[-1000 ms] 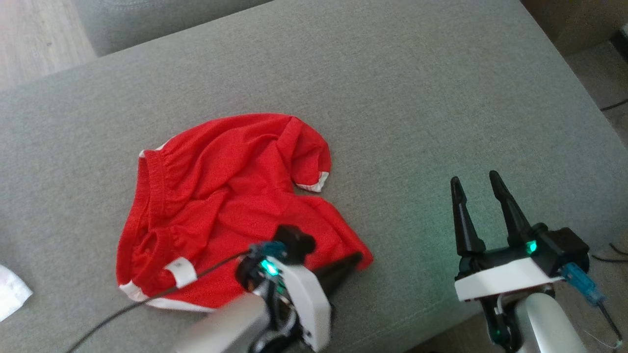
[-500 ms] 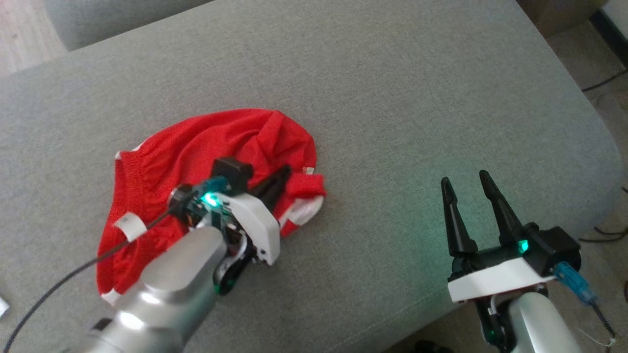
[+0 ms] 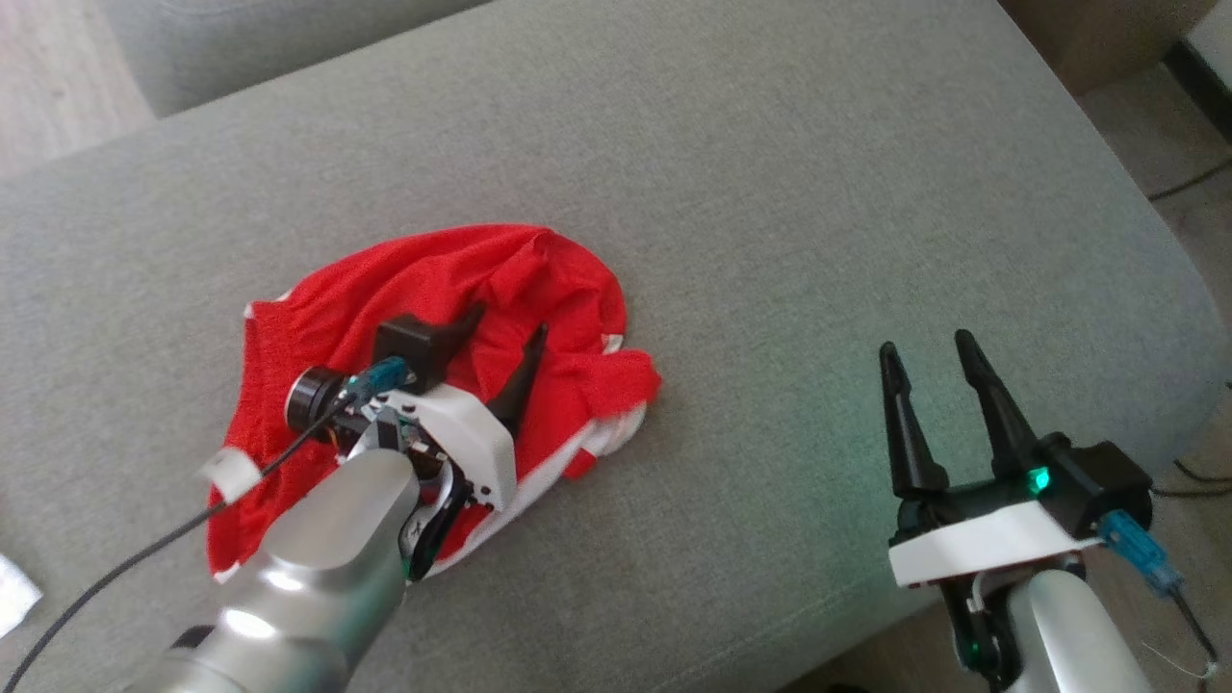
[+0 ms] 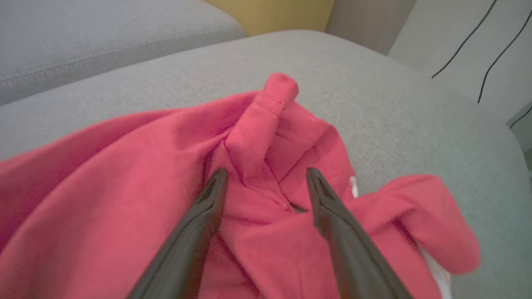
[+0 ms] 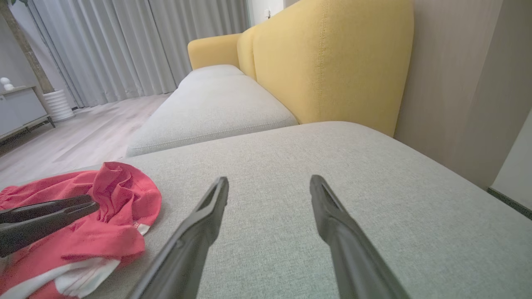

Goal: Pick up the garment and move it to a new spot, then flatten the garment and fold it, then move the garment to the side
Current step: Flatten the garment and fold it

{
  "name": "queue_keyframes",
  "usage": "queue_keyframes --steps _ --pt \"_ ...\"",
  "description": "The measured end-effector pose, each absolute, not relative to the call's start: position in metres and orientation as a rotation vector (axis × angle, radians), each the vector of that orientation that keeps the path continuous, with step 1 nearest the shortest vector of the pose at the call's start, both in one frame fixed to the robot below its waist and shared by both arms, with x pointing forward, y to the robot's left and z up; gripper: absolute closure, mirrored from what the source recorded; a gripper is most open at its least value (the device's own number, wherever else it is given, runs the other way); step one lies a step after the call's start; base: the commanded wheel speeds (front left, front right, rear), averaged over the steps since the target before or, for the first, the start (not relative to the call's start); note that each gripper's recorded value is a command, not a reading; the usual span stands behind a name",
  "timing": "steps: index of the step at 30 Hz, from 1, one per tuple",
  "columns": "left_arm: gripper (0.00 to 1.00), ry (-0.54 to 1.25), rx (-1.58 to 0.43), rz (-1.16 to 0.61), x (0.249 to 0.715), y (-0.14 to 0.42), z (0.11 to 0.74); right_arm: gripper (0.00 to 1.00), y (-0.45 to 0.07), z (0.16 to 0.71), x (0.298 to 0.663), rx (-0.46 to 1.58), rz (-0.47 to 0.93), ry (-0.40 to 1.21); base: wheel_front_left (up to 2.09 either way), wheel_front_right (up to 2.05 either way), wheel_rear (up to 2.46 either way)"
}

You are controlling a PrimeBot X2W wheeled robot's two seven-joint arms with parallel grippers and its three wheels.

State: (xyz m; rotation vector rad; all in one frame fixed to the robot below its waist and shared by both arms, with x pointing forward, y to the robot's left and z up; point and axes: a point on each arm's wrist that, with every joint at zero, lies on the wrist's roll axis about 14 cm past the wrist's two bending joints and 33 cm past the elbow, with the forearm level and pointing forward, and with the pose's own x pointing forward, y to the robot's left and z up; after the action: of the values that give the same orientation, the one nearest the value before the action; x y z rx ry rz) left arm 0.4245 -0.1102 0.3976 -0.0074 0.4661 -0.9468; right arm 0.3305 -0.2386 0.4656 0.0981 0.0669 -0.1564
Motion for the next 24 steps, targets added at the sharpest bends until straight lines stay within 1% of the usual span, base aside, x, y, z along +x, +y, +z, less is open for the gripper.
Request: queue_keyframes --steps 4,8,11,18,20,22,24 --pt "0.00 0.415 -0.067 -0.914 0.425 -0.104 0.414 0.00 -0.238 0.471 0.332 0.101 -0.150 0.046 0.00 0.00 0.00" --pt "0.00 0.370 -0.103 -0.934 0.414 -0.105 0.431 0.00 -0.234 0.472 0.331 0.099 -0.138 0.042 0.00 0.00 0.00" --pt "0.00 0.381 -0.111 -1.006 0.391 -0.112 0.439 0.00 -0.231 0.473 0.333 0.101 -0.126 0.038 0.00 0.00 0.00" --pt "0.00 0.471 -0.098 -1.238 0.313 -0.138 0.442 0.00 -0.228 0.467 0.337 0.100 -0.116 0.057 0.00 0.00 0.00" --pt "0.00 0.487 -0.047 -1.269 0.304 -0.139 0.435 0.00 -0.227 0.465 0.338 0.099 -0.115 0.065 0.00 0.00 0.00" --pt "0.00 0.500 -0.023 -1.269 0.303 -0.140 0.429 0.00 -0.226 0.463 0.338 0.100 -0.114 0.072 0.00 0.00 0.00" --pt "0.00 0.486 0.042 -1.275 0.305 -0.140 0.421 0.00 -0.227 0.462 0.338 0.099 -0.117 0.075 0.00 0.00 0.00"
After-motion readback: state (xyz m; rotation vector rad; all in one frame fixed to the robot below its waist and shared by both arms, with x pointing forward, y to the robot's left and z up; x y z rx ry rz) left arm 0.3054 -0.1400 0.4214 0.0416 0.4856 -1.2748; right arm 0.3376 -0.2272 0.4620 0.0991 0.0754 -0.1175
